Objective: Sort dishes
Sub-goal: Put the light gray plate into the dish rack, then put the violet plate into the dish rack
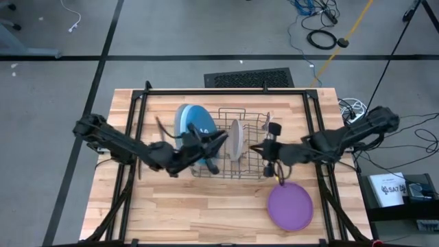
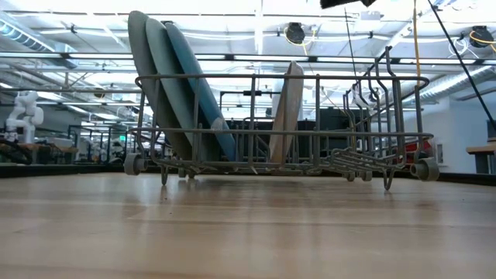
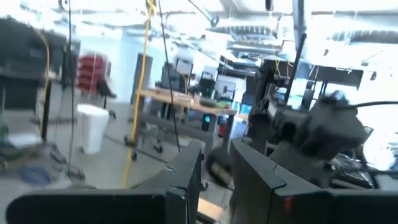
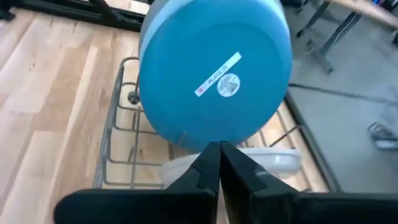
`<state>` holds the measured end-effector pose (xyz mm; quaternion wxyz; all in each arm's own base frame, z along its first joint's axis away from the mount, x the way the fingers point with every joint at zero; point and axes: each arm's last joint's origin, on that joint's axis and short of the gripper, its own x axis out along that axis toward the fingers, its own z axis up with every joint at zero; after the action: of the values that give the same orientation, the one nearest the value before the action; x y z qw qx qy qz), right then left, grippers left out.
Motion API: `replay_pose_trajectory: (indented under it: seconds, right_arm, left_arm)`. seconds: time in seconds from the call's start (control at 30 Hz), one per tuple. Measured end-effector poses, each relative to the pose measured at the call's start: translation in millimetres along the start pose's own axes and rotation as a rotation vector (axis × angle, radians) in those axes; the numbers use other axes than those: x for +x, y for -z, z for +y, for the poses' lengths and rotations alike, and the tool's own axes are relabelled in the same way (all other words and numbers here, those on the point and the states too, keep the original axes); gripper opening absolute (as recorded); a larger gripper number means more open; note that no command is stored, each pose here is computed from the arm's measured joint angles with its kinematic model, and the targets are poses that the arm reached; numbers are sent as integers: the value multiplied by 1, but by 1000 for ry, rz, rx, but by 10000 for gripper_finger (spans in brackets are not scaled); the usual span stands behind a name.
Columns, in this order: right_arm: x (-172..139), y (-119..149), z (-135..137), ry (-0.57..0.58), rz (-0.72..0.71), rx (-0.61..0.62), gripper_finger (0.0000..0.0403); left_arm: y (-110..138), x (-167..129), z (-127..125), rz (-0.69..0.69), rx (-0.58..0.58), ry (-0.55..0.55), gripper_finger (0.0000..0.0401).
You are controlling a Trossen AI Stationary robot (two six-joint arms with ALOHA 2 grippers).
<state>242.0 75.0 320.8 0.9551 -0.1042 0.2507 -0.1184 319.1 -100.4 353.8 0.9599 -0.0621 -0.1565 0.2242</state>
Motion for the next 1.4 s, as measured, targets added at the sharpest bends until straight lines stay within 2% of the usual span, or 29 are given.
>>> replay_pose_trajectory:
  seconds: [0.23,0.47,0.77,1.0,1.4]
  right_arm:
    - [35,7,-14,4,95,149,1]
    - [64,21,-18,51,219,228,0]
    - [75,17,-24,94,272,265,0]
    - [96,14,-29,89,314,225,0]
    - [108,5,-26,9,285,156,0]
  left_arm:
    - [-38,-21,1,-55,116,34,86]
    - [-60,-34,4,-87,216,48,86]
    - [-61,-38,2,-82,290,58,86]
    - [-60,-38,2,-75,300,58,86]
    - [-58,-38,0,-61,313,67,86]
